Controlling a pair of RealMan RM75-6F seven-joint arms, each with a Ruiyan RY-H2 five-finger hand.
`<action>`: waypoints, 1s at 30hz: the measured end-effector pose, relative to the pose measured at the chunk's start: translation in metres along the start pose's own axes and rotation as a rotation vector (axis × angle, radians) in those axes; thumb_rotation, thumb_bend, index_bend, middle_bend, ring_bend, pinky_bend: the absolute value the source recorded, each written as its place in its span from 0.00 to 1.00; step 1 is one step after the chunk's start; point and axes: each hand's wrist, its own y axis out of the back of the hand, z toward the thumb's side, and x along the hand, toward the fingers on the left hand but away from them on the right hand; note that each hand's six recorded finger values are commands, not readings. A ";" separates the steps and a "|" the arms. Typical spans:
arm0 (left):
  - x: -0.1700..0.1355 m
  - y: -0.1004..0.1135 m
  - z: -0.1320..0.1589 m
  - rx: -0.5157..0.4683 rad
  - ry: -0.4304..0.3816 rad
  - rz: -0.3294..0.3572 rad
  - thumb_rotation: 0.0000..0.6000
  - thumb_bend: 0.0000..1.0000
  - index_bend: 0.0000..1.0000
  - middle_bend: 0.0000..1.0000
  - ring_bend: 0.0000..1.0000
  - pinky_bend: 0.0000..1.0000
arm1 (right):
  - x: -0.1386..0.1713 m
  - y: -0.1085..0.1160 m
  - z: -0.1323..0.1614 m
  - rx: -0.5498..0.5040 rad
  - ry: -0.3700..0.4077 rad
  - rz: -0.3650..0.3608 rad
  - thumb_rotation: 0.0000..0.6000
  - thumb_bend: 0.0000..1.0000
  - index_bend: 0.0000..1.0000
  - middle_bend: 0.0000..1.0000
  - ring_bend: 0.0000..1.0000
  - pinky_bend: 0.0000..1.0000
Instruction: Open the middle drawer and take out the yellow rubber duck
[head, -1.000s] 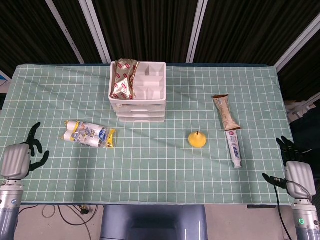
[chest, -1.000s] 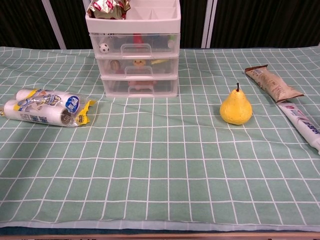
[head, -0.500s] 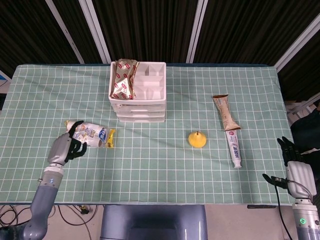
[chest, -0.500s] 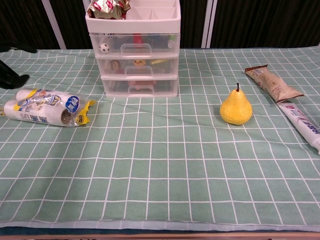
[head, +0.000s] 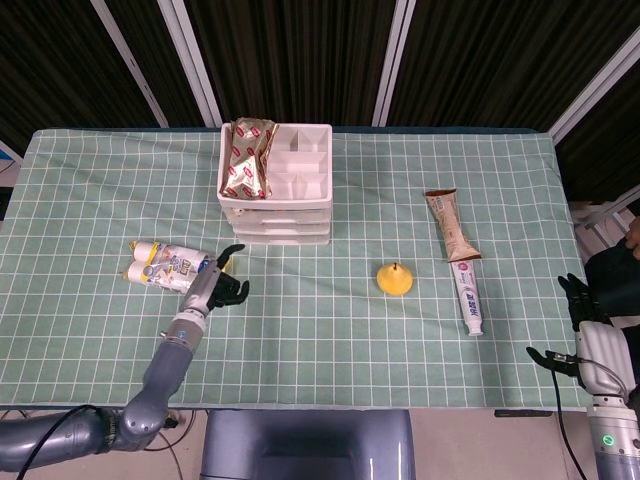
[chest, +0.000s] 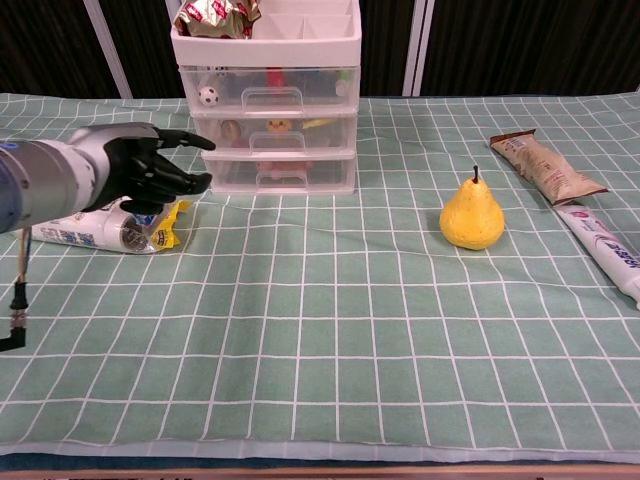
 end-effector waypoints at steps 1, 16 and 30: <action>0.003 -0.003 0.002 -0.008 -0.002 -0.004 1.00 0.49 0.12 0.95 0.98 1.00 | 0.000 0.000 0.000 -0.002 -0.001 0.001 1.00 0.05 0.00 0.00 0.00 0.22; 0.042 -0.035 0.015 -0.200 -0.003 -0.034 1.00 0.49 0.12 0.96 0.99 1.00 | -0.002 0.000 -0.002 -0.032 -0.020 0.013 1.00 0.05 0.00 0.00 0.00 0.22; 0.065 -0.060 0.031 -0.306 -0.039 -0.081 1.00 0.49 0.12 0.97 1.00 1.00 | -0.002 -0.001 -0.004 -0.049 -0.029 0.022 1.00 0.05 0.00 0.00 0.00 0.22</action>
